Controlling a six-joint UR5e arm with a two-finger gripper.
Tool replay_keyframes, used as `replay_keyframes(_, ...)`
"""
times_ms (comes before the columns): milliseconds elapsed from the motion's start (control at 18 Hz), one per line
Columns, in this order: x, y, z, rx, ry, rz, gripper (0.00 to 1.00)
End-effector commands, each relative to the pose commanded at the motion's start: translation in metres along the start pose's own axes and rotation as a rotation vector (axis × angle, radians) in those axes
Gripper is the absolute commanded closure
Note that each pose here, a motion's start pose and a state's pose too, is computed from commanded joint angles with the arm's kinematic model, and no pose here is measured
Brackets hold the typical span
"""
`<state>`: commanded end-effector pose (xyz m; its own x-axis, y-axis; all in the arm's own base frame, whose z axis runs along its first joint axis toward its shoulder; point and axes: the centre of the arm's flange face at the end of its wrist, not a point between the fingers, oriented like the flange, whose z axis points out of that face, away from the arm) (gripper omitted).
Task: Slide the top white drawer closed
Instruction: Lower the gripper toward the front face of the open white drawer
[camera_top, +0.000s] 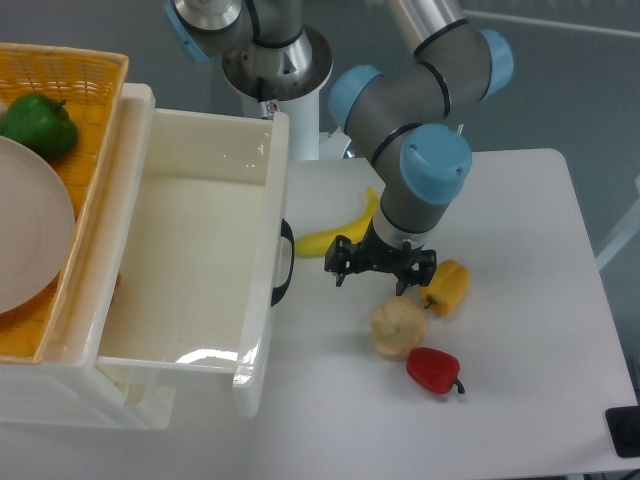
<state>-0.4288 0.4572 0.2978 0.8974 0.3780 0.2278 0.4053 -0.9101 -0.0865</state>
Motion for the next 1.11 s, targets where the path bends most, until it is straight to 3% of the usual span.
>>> replay_keyframes(1111,0.024,-0.012,0.03,-0.035,0.037,0.02,0.0)
